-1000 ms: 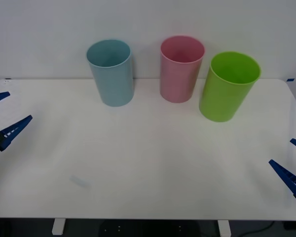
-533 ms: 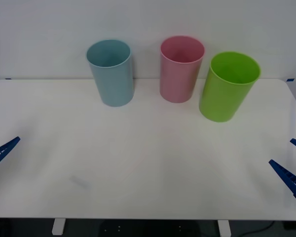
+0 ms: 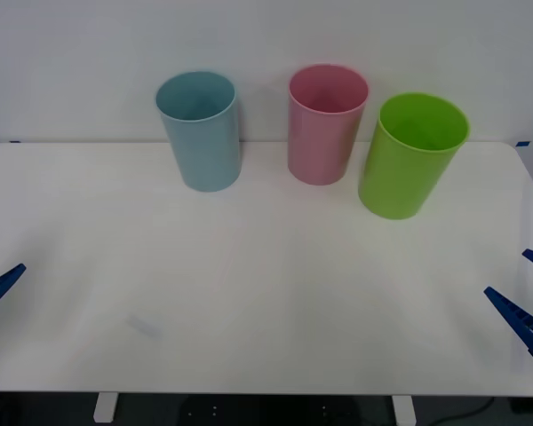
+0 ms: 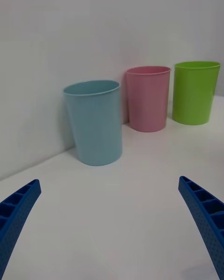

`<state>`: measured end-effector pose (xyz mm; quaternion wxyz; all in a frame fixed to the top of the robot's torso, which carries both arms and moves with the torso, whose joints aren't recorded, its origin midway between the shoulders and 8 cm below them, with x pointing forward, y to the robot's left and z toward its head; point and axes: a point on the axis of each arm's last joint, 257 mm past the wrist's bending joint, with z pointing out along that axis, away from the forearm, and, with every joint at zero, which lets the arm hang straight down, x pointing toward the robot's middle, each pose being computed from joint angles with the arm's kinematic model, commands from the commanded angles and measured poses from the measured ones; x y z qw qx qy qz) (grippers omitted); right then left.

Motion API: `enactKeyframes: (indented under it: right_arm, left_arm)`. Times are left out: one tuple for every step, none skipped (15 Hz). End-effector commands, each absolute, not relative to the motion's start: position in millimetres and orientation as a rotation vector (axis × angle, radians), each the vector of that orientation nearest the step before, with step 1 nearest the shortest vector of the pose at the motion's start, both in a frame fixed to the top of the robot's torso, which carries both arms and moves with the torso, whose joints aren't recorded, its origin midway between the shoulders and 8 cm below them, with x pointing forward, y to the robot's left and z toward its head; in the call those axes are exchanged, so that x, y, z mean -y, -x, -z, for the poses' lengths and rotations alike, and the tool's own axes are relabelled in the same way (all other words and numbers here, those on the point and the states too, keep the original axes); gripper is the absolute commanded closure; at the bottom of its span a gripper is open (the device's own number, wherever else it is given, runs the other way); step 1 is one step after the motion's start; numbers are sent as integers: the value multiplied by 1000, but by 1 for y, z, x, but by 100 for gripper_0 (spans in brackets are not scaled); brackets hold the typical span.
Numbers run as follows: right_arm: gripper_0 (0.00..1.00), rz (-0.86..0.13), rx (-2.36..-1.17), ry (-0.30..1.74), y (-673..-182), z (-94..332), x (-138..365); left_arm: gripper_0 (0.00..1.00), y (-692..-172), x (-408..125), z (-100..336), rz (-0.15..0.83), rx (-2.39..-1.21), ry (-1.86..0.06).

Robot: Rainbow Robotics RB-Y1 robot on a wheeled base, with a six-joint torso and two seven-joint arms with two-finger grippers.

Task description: Grasp the object on the table and drop it into the matching bin: aluminum can to the light blue bin, PET bottle to the pink bin.

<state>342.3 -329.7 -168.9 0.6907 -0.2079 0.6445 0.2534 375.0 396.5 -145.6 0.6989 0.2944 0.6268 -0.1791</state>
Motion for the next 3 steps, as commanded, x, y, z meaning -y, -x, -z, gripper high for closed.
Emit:
enactKeyframes:
  right_arm:
    - [0, -567, -1441, 465, -342, 169, 330]
    - [0, -567, -1441, 465, -342, 169, 330]
    - [0, -567, -1441, 465, -342, 169, 330]
  left_arm:
    - [0, -374, -395, 148, 405, -1402, -656]
    - [0, -374, -395, 148, 405, -1402, -656]
    - [0, -374, -395, 148, 405, -1402, -656]
